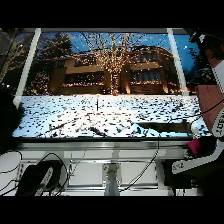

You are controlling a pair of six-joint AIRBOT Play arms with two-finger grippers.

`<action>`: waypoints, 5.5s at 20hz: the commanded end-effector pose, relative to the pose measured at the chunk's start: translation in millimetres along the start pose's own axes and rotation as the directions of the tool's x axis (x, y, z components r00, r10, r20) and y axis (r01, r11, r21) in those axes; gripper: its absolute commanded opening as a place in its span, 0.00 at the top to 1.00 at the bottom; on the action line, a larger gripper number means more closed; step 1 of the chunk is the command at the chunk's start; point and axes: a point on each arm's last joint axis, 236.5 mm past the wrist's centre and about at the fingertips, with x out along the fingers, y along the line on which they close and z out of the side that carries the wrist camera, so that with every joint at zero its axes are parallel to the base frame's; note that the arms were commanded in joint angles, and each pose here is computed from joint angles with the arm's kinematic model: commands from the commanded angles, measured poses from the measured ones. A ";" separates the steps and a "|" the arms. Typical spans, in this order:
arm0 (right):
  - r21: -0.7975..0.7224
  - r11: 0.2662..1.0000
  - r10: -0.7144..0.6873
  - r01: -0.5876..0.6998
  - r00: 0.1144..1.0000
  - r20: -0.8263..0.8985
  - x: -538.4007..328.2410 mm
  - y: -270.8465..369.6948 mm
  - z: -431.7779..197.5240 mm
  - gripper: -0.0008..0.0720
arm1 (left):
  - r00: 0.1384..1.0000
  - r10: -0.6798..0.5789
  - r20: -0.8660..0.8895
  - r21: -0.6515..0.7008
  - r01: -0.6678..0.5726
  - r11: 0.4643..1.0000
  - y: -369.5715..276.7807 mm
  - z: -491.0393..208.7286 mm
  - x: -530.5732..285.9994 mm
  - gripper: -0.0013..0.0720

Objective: Fold the clothes and pants, and hang the long-sleeved shirts on hangers.

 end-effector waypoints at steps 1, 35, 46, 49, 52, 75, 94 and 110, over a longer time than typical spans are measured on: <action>0.000 1.000 0.001 -0.001 1.000 -0.001 0.4 0.2 -0.3 0.96 | 0.970 0.223 -0.095 0.087 -0.216 0.973 58.8 -22.6 2.0 0.97; 0.000 1.000 0.000 0.000 1.000 -0.001 0.4 0.1 -0.3 0.96 | 0.807 0.451 -0.382 0.436 -0.273 0.857 237.3 -224.9 190.4 0.25; 0.000 1.000 0.000 0.000 1.000 -0.001 0.4 0.1 -0.4 0.96 | 0.787 0.456 -0.415 0.406 -0.288 0.867 251.1 -238.7 194.6 0.97; 0.000 1.000 0.000 0.000 1.000 -0.001 0.4 0.1 -0.3 0.96 | 0.839 0.459 -0.293 0.017 -0.475 0.880 253.4 -174.5 189.2 0.97; 0.000 1.000 0.000 0.000 1.000 -0.001 0.4 0.1 -0.3 0.96 | 0.901 0.415 -0.125 -0.361 -0.431 0.827 233.6 -94.2 182.4 0.97; 0.020 0.986 0.159 -0.165 0.969 0.187 -12.2 37.0 44.6 0.96 | 0.530 -0.705 0.472 0.229 0.698 0.678 -316.3 239.7 -56.9 0.97; 0.103 0.819 -0.573 0.564 0.796 0.194 -146.3 -141.4 42.8 0.29 | 0.547 -0.696 -0.465 0.358 0.835 0.417 -505.8 -98.2 17.5 0.14; 0.196 0.767 -0.590 0.611 0.791 -0.160 -143.8 -245.9 -56.7 0.96 | 0.507 -0.546 -0.667 0.202 0.828 0.523 -405.1 -135.8 100.9 0.97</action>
